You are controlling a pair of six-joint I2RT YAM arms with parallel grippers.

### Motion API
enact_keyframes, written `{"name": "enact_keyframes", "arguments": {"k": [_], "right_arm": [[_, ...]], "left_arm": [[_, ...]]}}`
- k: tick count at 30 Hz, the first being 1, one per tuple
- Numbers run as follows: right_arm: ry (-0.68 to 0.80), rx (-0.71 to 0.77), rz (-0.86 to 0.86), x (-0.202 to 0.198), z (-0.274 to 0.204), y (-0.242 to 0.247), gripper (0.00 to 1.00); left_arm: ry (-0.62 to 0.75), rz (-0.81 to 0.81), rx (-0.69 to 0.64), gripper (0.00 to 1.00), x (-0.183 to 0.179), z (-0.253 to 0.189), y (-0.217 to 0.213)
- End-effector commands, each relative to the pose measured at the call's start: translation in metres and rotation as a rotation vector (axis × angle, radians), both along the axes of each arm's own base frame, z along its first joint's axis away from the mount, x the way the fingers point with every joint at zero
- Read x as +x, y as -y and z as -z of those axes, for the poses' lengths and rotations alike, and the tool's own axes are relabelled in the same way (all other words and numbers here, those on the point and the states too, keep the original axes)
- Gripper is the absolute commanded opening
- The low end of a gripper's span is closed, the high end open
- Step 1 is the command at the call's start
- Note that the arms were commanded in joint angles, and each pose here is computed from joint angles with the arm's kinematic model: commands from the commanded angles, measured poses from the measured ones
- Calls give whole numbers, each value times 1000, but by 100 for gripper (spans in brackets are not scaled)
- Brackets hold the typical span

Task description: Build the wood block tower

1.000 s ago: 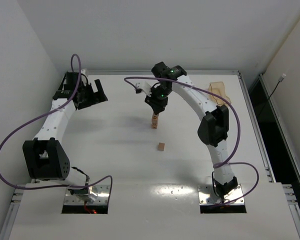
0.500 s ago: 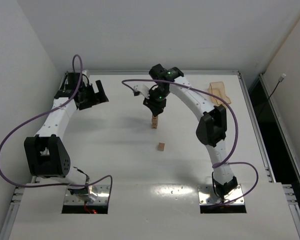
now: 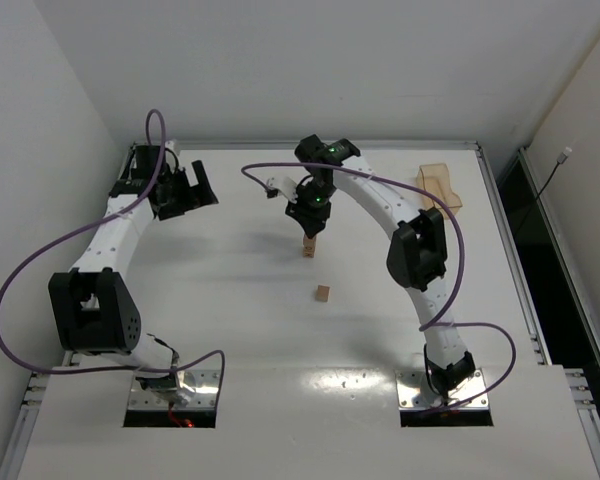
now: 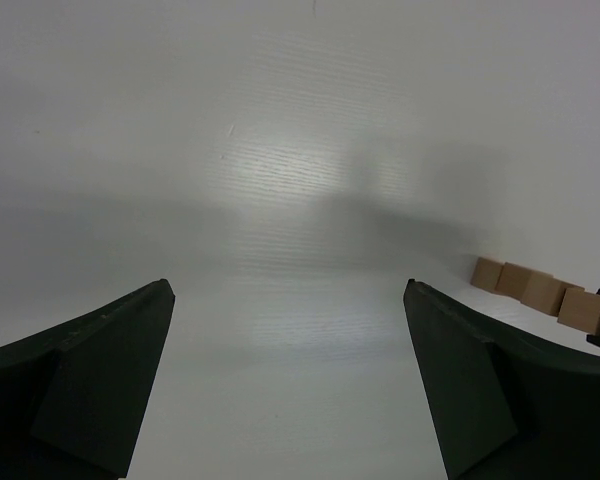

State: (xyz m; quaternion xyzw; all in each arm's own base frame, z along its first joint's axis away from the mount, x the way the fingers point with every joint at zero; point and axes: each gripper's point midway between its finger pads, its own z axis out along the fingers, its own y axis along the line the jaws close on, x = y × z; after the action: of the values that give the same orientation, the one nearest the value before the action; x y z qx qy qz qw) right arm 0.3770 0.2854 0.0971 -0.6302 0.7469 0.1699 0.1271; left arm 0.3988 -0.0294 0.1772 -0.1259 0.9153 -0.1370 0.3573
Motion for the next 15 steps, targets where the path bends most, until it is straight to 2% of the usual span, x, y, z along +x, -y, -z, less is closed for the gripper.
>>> {"name": "enact_keyframes", "arguments": {"k": [1, 4, 6, 8, 11, 12, 15], "right_arm": [[42, 35, -19, 4, -17, -7, 10], [35, 30, -19, 4, -13, -7, 13], [34, 30, -19, 4, -13, -7, 22], [43, 36, -19, 7, -14, -9, 27], [50, 42, -11, 9, -14, -10, 27], [73, 57, -11, 14, -18, -14, 22], [85, 71, 6, 16, -23, -16, 16]], "left_arm": [[42, 24, -5, 99, 10, -10, 4], [42, 24, -5, 99, 10, -10, 4], [42, 24, -5, 99, 10, -10, 4], [42, 24, -5, 99, 10, -10, 4], [42, 24, -5, 99, 10, -10, 4], [33, 24, -5, 99, 11, -6, 4], [33, 24, -5, 99, 11, -6, 4]]}}
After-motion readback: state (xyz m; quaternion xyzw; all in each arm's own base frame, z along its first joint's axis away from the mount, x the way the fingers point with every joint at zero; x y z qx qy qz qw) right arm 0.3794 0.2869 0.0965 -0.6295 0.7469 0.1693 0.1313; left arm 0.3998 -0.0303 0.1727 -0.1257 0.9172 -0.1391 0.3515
